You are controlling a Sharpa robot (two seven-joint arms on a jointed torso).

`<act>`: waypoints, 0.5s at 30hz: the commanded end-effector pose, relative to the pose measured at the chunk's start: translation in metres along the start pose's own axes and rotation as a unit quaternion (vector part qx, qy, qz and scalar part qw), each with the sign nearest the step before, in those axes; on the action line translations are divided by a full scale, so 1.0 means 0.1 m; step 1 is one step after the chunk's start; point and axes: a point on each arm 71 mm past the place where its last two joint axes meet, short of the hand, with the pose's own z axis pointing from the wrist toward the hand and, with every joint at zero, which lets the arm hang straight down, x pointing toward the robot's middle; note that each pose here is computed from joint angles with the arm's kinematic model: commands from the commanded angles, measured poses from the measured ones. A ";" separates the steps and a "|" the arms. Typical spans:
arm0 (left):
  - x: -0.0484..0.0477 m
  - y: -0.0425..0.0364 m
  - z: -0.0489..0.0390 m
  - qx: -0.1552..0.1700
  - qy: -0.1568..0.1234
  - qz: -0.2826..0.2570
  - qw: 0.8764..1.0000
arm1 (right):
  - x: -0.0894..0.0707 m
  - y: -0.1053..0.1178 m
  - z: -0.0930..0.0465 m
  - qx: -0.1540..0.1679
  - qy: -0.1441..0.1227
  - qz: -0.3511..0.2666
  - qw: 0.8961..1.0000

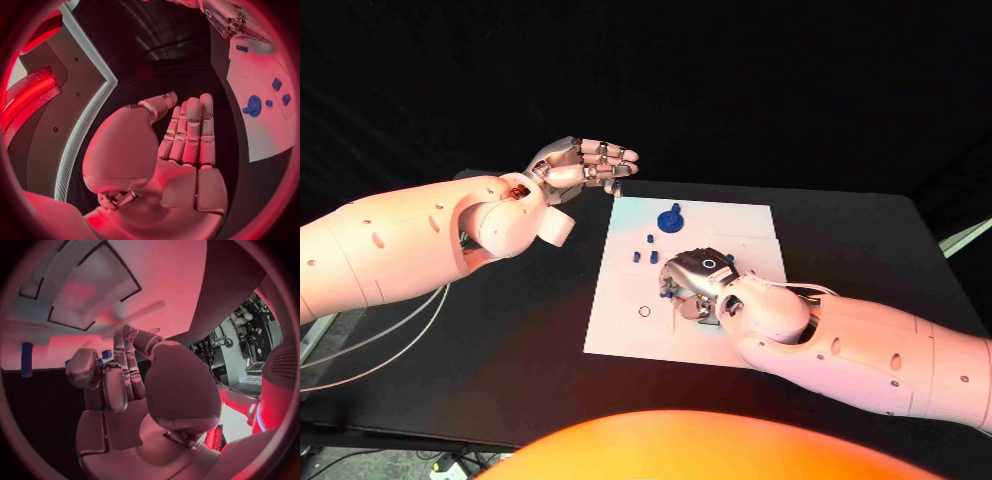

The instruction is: Assemble the parts on the task board

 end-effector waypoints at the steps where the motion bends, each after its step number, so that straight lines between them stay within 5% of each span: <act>1: 0.012 -0.009 0.003 0.001 0.003 -0.002 1.000 | 0.00 0.03 0.00 -0.003 -0.003 0.002 1.000; 15: 0.013 -0.007 0.001 0.000 0.003 -0.003 1.000 | -0.02 0.06 0.01 -0.008 -0.007 0.003 1.000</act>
